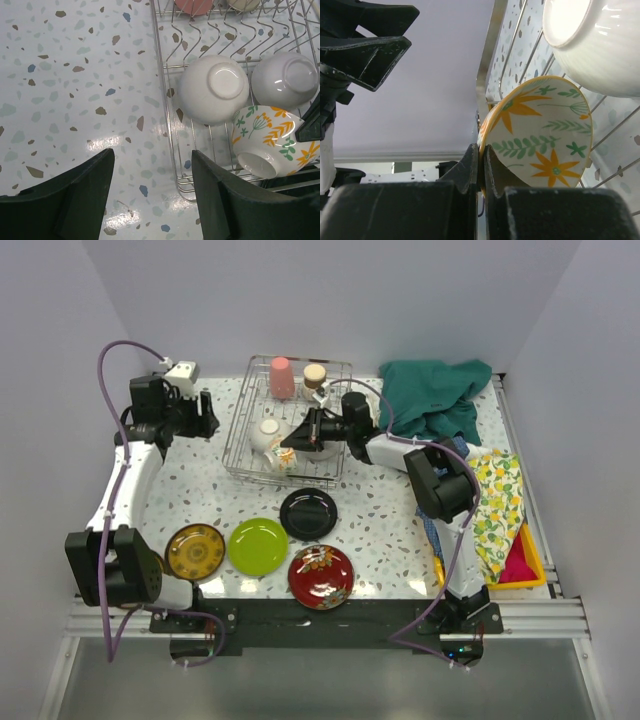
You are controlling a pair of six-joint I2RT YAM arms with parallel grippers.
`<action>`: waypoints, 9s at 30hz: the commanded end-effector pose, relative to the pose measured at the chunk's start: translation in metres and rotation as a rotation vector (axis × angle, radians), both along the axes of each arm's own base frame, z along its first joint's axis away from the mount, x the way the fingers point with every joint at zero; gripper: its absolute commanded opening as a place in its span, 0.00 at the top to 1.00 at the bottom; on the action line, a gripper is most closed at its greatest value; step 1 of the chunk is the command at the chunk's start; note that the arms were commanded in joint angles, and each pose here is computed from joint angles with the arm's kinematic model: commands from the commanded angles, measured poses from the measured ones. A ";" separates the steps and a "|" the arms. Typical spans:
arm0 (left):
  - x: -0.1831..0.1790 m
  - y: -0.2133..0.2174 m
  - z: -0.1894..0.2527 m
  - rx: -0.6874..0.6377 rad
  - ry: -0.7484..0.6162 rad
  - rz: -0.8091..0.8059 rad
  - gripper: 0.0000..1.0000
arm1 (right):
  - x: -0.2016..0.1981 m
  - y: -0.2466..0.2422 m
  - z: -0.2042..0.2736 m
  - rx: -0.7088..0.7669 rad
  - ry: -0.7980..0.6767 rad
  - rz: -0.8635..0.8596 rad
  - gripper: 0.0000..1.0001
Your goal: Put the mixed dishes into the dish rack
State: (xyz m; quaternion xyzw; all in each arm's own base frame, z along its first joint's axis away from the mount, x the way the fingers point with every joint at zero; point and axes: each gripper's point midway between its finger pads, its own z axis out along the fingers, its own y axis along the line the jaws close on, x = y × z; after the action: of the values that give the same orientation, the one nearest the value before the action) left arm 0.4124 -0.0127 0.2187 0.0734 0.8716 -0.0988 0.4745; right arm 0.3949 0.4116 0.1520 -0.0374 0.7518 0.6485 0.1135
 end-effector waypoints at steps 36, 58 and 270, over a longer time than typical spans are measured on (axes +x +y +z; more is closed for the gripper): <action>-0.001 -0.018 0.027 -0.035 -0.121 -0.047 0.32 | 0.031 -0.114 0.049 -0.633 -0.848 0.064 0.50; -0.006 -0.007 -0.068 0.011 0.115 -0.002 1.00 | 0.034 -0.197 0.016 -1.095 -0.673 -0.211 0.51; -0.020 -0.076 -0.112 -0.230 0.258 -0.354 0.72 | 0.169 -0.193 0.076 -1.580 -0.778 -1.016 0.68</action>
State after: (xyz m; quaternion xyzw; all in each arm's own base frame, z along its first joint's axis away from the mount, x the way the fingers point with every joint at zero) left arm 0.3989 -0.0804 0.0963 0.1603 0.8808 -0.2839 0.3433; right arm 0.5647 0.2218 0.1943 -0.0146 0.8134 -0.2393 0.5300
